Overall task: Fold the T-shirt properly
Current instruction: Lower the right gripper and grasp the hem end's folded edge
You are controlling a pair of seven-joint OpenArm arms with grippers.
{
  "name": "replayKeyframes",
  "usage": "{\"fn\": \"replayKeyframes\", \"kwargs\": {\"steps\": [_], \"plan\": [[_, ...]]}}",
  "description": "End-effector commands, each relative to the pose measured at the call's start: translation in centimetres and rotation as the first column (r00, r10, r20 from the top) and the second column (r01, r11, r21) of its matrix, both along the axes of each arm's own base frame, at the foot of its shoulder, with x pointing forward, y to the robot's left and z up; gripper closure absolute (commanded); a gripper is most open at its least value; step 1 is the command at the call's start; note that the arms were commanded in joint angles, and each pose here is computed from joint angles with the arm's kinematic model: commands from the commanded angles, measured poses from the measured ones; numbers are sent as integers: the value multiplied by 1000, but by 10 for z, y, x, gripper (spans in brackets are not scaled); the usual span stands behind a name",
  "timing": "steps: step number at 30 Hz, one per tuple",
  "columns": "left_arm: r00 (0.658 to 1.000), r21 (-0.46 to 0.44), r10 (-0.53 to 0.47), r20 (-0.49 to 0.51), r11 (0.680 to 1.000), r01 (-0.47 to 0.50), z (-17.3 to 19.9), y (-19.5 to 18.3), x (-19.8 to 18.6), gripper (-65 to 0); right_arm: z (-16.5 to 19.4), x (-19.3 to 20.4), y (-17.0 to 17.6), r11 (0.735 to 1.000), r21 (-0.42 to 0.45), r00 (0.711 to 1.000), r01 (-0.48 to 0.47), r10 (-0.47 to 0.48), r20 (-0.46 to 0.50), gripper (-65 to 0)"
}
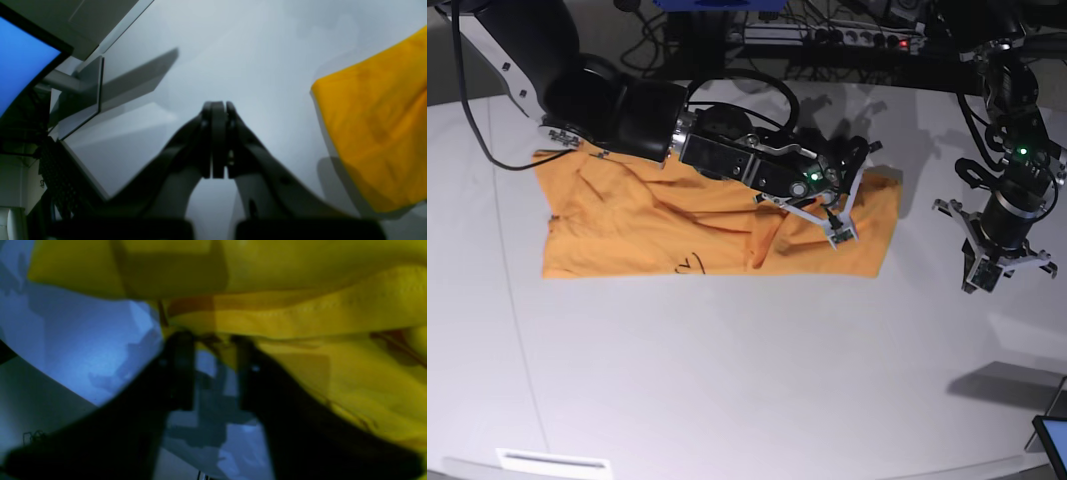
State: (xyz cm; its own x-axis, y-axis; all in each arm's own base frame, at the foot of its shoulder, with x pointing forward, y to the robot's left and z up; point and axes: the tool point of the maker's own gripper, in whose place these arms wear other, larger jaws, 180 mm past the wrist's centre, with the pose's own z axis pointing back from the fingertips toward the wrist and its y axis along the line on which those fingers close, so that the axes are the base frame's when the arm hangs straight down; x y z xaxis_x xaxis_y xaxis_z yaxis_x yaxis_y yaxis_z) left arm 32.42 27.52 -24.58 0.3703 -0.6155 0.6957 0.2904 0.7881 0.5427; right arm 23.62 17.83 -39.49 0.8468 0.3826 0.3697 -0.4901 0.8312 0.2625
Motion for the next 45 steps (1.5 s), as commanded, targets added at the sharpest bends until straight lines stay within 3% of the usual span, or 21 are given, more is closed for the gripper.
{"fn": "replayKeyframes", "kwargs": {"steps": [1,9,16,19,23,26,34,38,45], "plan": [[999,8,-6,42,1000,5,13,1,4,0,16,7,12,999,38,999,-10,9,35,-89],[999,8,-6,41,1000,5,13,1,4,0,11,2,10,999,33,1000,-8,8,17,-4],[999,8,-6,41,1000,5,13,1,4,0,12,1,11,999,39,1000,-10,10,13,-12],[999,8,-4,41,1000,4,13,2,4,0,15,0,13,999,48,1000,-13,12,15,-70],[1000,16,-1,28,1000,1,10,5,0,0,30,-9,23,994,100,999,-40,37,24,-276],[1000,20,-7,24,1000,7,9,4,0,0,38,-11,27,991,123,998,-51,47,33,-369],[1000,21,1,28,1000,-1,10,7,0,0,39,-10,28,990,131,998,-47,43,40,-373],[1000,20,-2,26,1000,1,10,6,0,0,46,5,24,984,173,999,32,-35,13,-373],[1000,21,1,28,1000,-1,10,7,0,0,57,25,28,970,242,995,26,-48,86,-373]]}}
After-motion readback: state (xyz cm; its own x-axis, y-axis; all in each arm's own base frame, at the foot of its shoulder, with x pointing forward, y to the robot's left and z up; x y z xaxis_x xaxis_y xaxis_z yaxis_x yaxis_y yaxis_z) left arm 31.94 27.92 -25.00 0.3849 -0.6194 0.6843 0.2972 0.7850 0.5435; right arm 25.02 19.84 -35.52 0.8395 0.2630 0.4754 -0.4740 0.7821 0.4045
